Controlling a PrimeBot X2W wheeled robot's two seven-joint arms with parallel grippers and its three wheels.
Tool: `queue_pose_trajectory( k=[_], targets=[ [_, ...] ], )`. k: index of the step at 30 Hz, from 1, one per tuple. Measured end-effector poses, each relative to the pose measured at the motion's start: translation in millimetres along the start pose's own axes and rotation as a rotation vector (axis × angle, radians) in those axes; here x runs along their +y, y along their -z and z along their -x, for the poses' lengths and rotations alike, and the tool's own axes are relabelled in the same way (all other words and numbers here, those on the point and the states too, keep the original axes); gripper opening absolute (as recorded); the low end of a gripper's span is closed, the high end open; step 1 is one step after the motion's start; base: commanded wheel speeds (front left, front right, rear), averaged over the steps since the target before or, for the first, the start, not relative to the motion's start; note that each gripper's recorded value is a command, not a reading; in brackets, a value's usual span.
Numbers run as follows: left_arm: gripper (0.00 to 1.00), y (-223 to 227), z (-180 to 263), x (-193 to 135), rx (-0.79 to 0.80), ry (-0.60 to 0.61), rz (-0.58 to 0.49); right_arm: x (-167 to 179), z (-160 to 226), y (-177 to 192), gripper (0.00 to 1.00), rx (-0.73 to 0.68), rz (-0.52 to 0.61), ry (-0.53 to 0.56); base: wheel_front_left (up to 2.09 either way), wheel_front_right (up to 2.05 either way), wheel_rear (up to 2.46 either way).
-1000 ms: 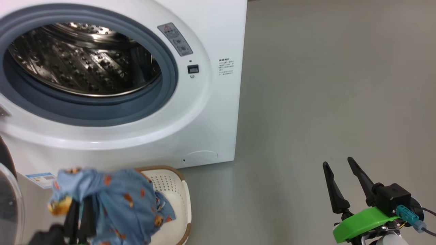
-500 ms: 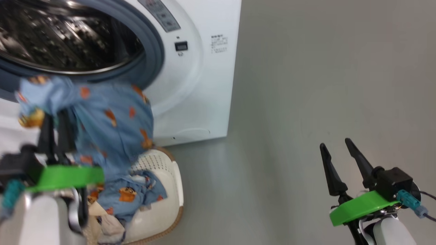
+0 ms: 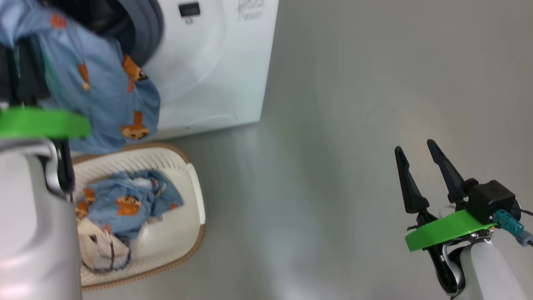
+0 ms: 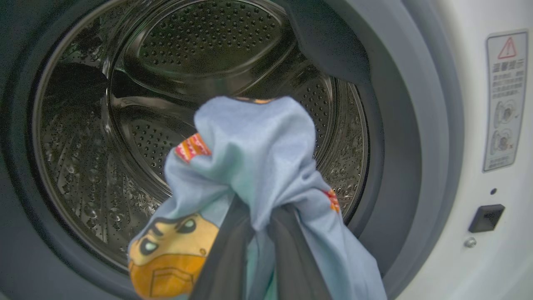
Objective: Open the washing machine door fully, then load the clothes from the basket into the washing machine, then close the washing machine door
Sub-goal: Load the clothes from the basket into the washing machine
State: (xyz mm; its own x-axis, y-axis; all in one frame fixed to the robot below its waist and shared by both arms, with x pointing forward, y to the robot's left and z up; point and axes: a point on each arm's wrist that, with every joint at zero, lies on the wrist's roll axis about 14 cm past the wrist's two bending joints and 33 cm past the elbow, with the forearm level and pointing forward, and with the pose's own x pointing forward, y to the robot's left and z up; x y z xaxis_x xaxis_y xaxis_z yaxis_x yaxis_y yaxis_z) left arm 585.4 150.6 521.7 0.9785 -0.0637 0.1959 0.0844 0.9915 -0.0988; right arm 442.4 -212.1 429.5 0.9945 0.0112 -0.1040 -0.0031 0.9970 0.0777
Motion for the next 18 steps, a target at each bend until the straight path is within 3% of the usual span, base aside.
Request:
queue_pose_trajectory(
  k=[8, 18],
  targets=[
    [0.00, 67.0, -50.1, 0.7, 0.177, -0.001, 0.042, 3.1, -19.7, 33.8, 1.00, 0.073, 0.014, -0.028, 0.00, 0.00, 0.00],
    [0.00, 129.5, -79.2, 0.2, 0.357, 0.022, 0.066, 10.0, -25.3, 81.4, 1.00, 0.183, 0.011, -0.059, 0.00, 0.00, 0.00]
  ],
)
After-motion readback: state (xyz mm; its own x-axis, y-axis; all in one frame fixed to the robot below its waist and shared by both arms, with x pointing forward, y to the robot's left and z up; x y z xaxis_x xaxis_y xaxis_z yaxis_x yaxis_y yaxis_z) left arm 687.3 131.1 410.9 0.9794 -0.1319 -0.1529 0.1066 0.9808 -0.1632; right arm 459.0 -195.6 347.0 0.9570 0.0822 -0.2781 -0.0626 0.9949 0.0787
